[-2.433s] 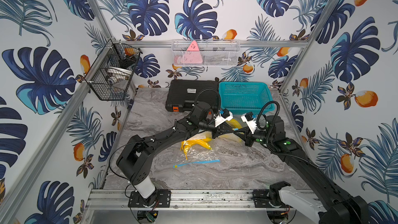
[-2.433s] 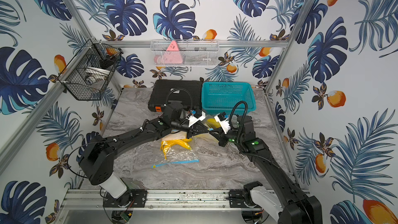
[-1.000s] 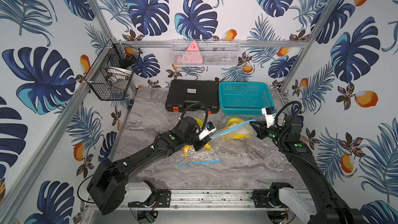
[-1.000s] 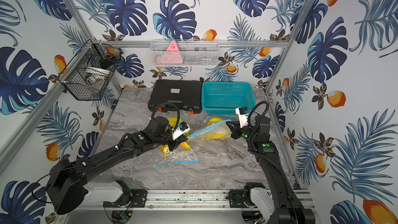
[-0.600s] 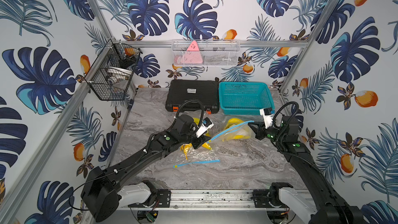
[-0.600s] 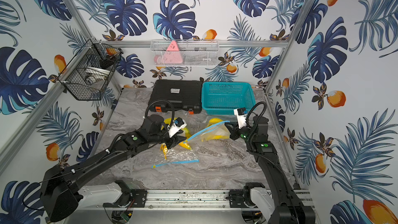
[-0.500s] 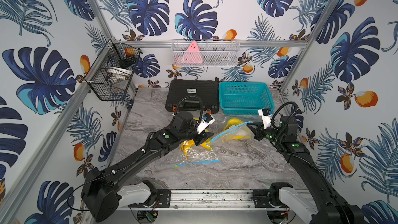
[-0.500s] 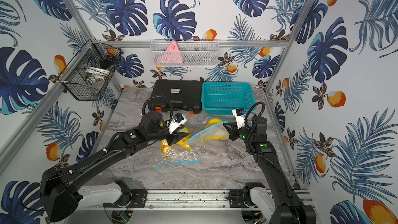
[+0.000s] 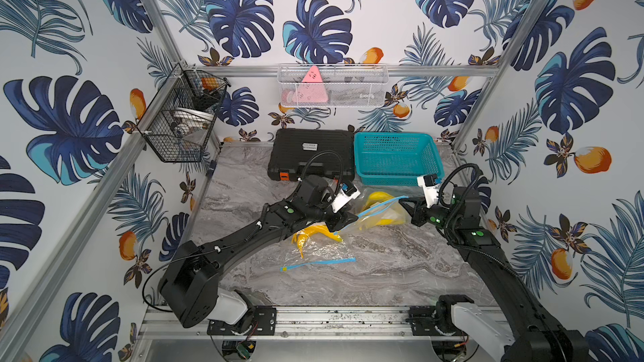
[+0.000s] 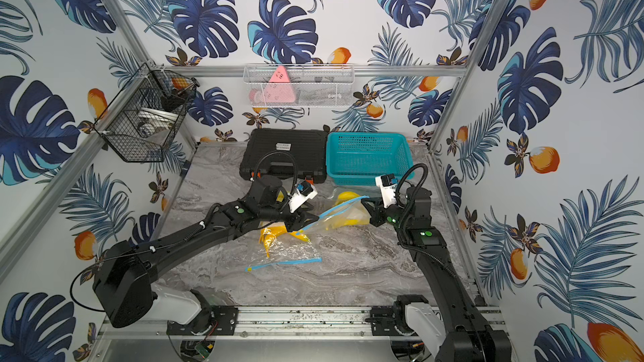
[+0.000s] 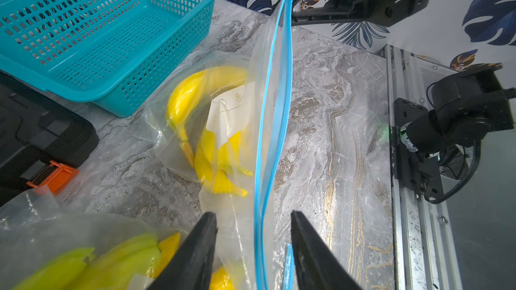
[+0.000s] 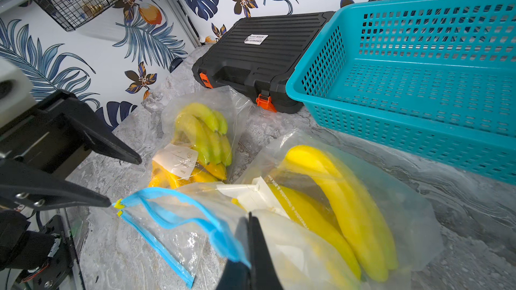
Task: Open the zip-top bag and take out the banana
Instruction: Unzip the zipper on the zipper food storage bag, then open the zipper of the food storage bag at the center of the board.
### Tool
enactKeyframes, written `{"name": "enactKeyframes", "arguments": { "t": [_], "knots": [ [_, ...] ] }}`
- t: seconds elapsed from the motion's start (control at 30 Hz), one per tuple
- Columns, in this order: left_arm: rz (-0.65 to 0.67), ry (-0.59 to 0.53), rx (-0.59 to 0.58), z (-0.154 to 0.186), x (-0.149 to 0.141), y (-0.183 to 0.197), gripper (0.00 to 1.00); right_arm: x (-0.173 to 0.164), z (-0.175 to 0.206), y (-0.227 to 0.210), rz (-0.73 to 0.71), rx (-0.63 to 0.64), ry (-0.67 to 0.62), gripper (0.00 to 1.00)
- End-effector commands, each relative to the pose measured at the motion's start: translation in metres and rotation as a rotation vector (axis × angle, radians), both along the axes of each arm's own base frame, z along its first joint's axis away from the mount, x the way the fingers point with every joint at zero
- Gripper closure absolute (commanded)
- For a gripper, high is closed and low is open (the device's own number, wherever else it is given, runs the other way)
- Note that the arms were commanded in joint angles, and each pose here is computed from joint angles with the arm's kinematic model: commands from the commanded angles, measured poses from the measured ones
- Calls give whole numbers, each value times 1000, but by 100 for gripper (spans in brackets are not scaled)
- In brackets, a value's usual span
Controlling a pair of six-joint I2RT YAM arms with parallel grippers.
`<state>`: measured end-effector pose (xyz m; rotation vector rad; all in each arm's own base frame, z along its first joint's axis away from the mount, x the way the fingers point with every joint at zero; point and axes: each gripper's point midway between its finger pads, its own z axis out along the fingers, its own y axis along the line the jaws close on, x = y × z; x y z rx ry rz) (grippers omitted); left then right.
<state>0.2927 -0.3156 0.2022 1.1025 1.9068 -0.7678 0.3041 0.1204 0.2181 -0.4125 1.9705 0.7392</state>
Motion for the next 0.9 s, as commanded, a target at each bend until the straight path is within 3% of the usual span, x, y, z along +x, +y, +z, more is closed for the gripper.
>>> {"name": "enactKeyframes", "arguments": {
  "t": [0.0,0.87],
  "knots": [
    [5,-21,-3,0,6,-3,53,2,5,1,9,-8,-25,100],
    [38,-8,2,-12,16,-6,61,-1,6,5,36,6,-31,100]
  ]
}}
